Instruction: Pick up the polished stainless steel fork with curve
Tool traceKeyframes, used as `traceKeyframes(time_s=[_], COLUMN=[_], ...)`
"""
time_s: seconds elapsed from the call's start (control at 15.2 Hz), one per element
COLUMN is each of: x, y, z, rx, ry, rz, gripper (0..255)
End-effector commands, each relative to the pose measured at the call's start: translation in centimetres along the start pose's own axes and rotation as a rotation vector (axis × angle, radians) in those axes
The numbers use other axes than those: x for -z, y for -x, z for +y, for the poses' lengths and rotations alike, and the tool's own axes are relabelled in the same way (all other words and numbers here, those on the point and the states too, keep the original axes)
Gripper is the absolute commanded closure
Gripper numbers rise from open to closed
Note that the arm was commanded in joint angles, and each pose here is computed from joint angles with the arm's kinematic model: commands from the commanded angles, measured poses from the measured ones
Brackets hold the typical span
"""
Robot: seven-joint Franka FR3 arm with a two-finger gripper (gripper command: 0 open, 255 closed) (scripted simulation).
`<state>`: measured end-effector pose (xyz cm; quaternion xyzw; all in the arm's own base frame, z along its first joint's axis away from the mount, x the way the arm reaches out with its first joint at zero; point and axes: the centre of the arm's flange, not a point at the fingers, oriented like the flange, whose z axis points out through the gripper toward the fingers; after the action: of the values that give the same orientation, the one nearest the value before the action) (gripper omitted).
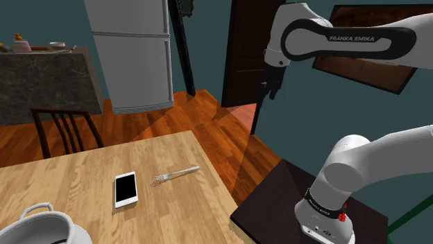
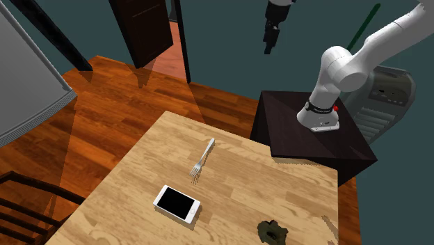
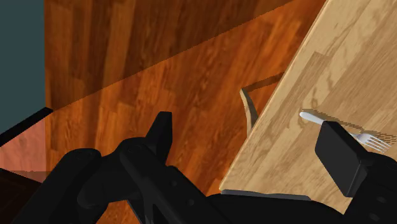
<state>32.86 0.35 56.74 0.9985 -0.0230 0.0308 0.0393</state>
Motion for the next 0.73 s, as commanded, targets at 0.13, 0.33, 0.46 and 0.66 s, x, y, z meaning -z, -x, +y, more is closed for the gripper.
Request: traceKeyframes(time_s=[0.13,0.33,0.46,0.66], x=[-1.8,-4.4,-6.1,-8.7], y=[-1.7,-4.3,-5.9,-8.3], z=[-0.8,-2.2,-3.2,-4.9], rx=[0.046,0.115,0.161,0.230], ry=[-0.006,-0.016,-0.022,-0.032], rz=[0.001,0.001,0.002,0.003], gripper=[0,0,0,0])
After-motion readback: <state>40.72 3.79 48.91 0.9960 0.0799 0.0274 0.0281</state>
